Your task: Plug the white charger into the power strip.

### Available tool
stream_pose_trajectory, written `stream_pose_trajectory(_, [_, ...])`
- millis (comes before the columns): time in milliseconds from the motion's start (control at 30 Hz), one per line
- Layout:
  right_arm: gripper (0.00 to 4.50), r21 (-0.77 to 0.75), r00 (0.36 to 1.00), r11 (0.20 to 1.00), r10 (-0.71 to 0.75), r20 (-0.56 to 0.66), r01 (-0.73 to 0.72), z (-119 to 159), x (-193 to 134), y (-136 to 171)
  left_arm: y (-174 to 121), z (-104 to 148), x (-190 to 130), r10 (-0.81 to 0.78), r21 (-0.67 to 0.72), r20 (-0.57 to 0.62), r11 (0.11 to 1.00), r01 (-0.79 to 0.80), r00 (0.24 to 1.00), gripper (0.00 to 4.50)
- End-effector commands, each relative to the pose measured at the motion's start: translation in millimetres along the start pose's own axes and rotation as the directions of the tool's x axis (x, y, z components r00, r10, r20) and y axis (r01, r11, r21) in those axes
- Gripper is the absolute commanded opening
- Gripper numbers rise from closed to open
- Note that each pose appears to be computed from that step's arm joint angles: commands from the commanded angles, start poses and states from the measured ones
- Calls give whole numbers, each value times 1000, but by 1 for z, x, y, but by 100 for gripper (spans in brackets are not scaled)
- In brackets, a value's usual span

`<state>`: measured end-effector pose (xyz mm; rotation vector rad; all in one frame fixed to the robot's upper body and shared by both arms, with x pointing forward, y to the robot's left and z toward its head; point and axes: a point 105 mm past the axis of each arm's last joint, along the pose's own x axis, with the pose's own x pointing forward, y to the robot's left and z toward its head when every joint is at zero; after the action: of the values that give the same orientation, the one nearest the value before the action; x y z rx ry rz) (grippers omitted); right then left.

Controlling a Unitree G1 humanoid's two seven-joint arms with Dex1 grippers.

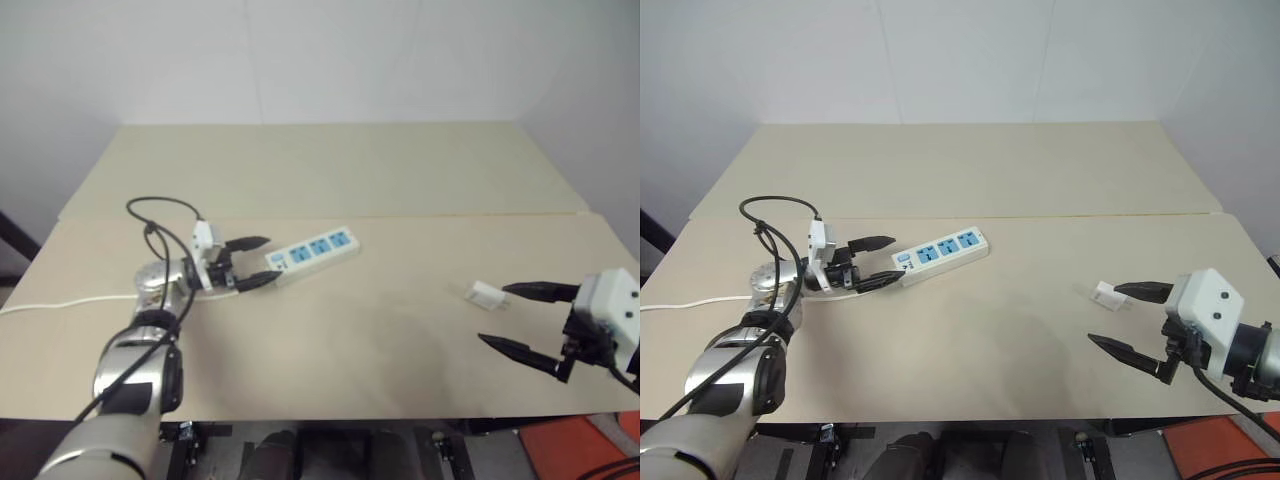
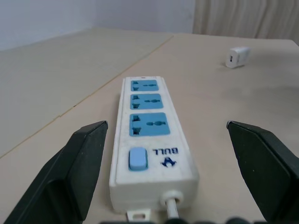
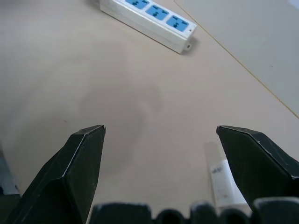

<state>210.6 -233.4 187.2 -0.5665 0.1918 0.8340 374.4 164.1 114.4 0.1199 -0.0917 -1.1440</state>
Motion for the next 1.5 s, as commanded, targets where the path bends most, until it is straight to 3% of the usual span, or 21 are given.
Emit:
stream_pose_trajectory(33, [450, -27, 999, 999, -33, 25, 33, 11, -5, 1, 10, 3, 6, 73, 18, -17, 997, -72, 997, 447])
stream_pose_trajectory(300, [450, -22, 998, 998, -51, 26, 51, 13, -8, 7, 13, -9, 15, 124, 8, -86, 992, -123, 989, 447])
stream_pose_trajectory(833, [450, -6, 997, 997, -76, 14, 76, 12, -9, 11, 4, -21, 26, 72, -11, -152, 997, -75, 986, 447])
stream_pose_trajectory(1000, [450, -8, 997, 997, -78, 5, 78, 12, -10, 11, 2, -22, 27, 78, -27, -125, 996, -82, 989, 329])
stream_pose_trajectory(1300, [450, -5, 997, 997, -72, -3, 72, 10, -10, 10, -5, -27, 26, 78, -57, -85, 995, -83, 993, 326])
stream_pose_trajectory(1500, [450, -7, 998, 998, -68, -6, 68, 10, -8, 9, -19, -28, 25, -58, -73, -91, 996, 51, 994, 326])
